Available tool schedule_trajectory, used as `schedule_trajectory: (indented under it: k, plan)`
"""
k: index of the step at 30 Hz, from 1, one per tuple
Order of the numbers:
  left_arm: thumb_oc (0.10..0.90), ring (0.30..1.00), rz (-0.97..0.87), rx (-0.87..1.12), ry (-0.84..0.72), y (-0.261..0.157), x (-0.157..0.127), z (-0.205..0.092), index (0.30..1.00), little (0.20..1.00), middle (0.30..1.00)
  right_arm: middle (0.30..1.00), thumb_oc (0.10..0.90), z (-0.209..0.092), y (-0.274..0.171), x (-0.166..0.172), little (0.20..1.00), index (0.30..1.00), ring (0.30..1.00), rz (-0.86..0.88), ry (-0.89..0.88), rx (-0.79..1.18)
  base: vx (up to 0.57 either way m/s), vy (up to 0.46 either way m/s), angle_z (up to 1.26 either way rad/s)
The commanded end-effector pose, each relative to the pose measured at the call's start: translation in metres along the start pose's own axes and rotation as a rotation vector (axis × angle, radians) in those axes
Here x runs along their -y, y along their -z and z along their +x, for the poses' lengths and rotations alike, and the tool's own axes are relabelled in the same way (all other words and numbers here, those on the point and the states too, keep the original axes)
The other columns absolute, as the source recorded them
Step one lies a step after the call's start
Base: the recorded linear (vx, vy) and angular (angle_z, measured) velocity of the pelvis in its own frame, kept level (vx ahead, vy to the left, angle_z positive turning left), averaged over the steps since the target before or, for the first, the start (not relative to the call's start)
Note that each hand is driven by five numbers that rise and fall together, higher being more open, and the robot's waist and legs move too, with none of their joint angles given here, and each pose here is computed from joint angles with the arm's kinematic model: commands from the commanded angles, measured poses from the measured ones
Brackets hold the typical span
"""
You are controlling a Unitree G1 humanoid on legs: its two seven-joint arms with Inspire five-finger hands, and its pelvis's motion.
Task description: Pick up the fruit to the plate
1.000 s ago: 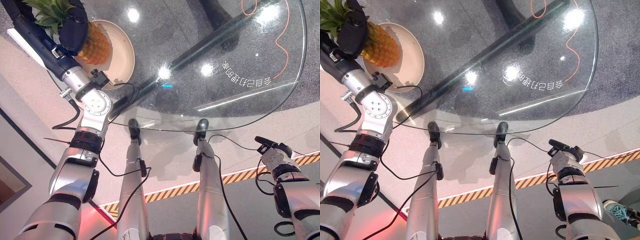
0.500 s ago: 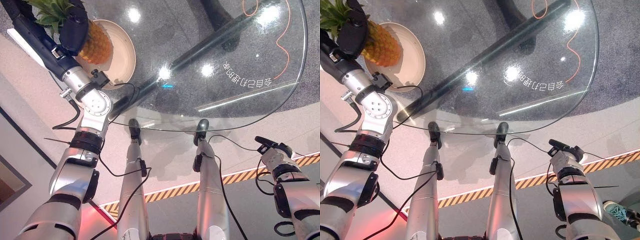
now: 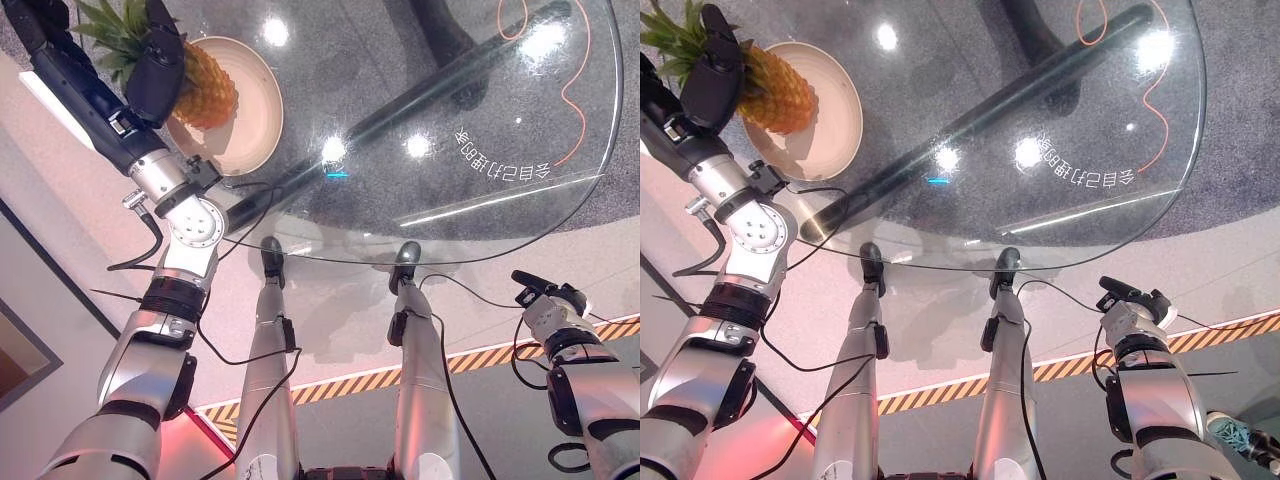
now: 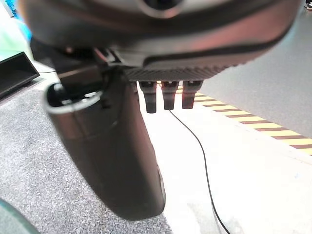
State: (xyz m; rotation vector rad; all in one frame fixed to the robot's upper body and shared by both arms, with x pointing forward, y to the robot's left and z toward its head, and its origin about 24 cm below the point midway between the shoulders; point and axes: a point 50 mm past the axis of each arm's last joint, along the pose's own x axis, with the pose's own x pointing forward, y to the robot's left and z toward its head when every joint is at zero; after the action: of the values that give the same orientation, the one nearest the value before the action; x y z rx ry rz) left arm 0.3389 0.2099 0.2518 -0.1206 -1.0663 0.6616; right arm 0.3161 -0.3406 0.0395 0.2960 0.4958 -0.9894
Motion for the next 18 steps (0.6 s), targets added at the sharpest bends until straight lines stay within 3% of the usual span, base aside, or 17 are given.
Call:
schedule_trajectory:
  k: [1,18]
  plan:
    - [0.8,0.9,-0.155,0.224,0.038,-0.039,0.008,0.021,0.9,0.9,0.9,0.9,0.8,0.012,0.016,0.038,0.9,0.9,0.9,-0.035,0.154,-0.021,0.0,0.0,0.0]
    - [0.8,0.9,-0.226,0.267,0.167,-0.053,0.003,0.002,0.9,0.9,0.9,0.9,0.8,0.014,0.027,0.048,0.9,0.9,0.9,-0.019,0.163,-0.037,0.0,-0.004,0.01]
